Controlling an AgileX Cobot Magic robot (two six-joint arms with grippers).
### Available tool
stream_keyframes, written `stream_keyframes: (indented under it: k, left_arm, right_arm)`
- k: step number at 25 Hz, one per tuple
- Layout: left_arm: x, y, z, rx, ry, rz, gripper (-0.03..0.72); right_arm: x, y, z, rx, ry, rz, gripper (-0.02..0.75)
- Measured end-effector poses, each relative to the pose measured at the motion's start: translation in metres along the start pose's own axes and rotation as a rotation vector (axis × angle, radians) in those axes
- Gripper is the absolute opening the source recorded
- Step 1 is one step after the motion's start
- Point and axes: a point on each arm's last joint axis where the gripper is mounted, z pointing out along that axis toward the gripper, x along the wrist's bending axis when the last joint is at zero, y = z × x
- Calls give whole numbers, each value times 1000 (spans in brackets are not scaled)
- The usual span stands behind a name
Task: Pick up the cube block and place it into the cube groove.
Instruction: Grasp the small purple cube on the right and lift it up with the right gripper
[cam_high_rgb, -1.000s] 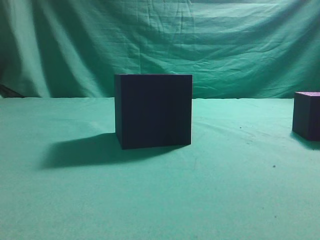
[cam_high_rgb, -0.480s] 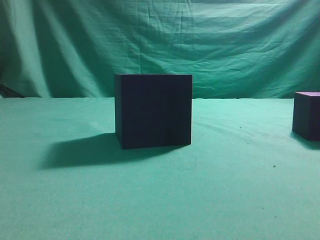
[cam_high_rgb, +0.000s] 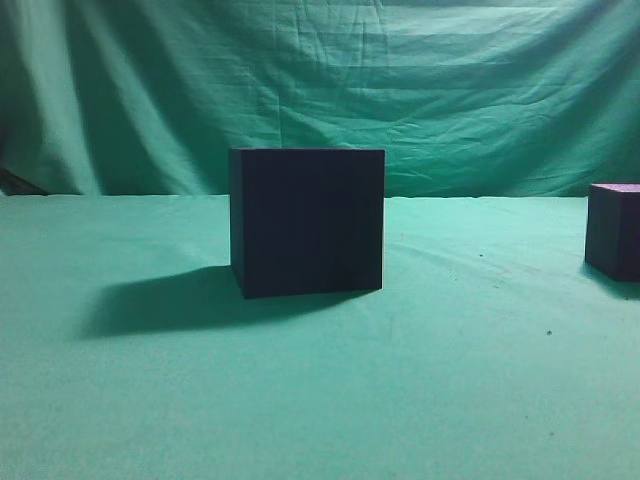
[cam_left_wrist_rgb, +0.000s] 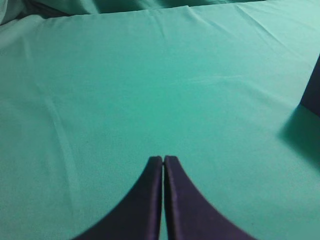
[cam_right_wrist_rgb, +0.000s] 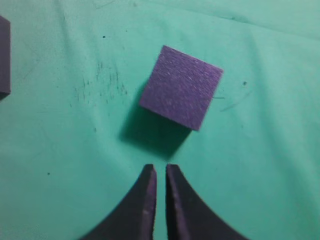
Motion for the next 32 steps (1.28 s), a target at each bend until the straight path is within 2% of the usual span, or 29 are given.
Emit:
stream_keyframes:
  k: [3, 4, 7, 10, 12, 13, 20, 21, 22, 23, 24, 26, 27, 28, 30, 31, 32]
  left_arm:
    - [0, 0, 0, 0, 0, 0, 0]
    - [0, 0, 0, 0, 0, 0, 0]
    - [0, 0, 0, 0, 0, 0, 0]
    - [0, 0, 0, 0, 0, 0, 0]
    - [0, 0, 0, 0, 0, 0, 0]
    - [0, 0, 0, 0, 0, 0, 0]
    - [0, 0, 0, 0, 0, 0, 0]
    - [0, 0, 0, 0, 0, 0, 0]
    - [0, 0, 0, 0, 0, 0, 0]
    - [0, 0, 0, 0, 0, 0, 0]
    - [0, 0, 0, 0, 0, 0, 0]
    - [0, 0, 0, 0, 0, 0, 0]
    - [0, 0, 0, 0, 0, 0, 0]
    - [0, 0, 0, 0, 0, 0, 0]
    - [0, 0, 0, 0, 0, 0, 0]
    - [0, 0, 0, 0, 0, 0, 0]
    - [0, 0, 0, 0, 0, 0, 0]
  right_arm:
    - [7, 19, 21, 67, 8, -42, 46]
    - [8, 24, 26, 80, 7, -49, 89]
    - [7, 37, 43, 122, 4, -30, 269]
    - [6, 45, 58, 149, -7, 50, 524]
    - [5, 49, 66, 144, -23, 108, 628]
    - [4, 50, 71, 145, -31, 125, 655]
    - [0, 52, 105, 179, -66, 158, 643]
    - [0, 53, 108, 180, -67, 157, 583]
    - [0, 53, 111, 178, -67, 159, 565]
    - [0, 53, 114, 178, -67, 159, 582]
    - [-1, 53, 116, 180, -69, 157, 533]
    - [-1, 54, 119, 183, -71, 157, 524]
    - [-1, 54, 120, 183, -72, 156, 447]
    - [-1, 55, 121, 185, -72, 156, 426]
    - [-1, 55, 121, 188, -73, 162, 439]
    - [-1, 55, 121, 187, -74, 164, 398]
    - [-1, 55, 121, 188, -75, 164, 414]
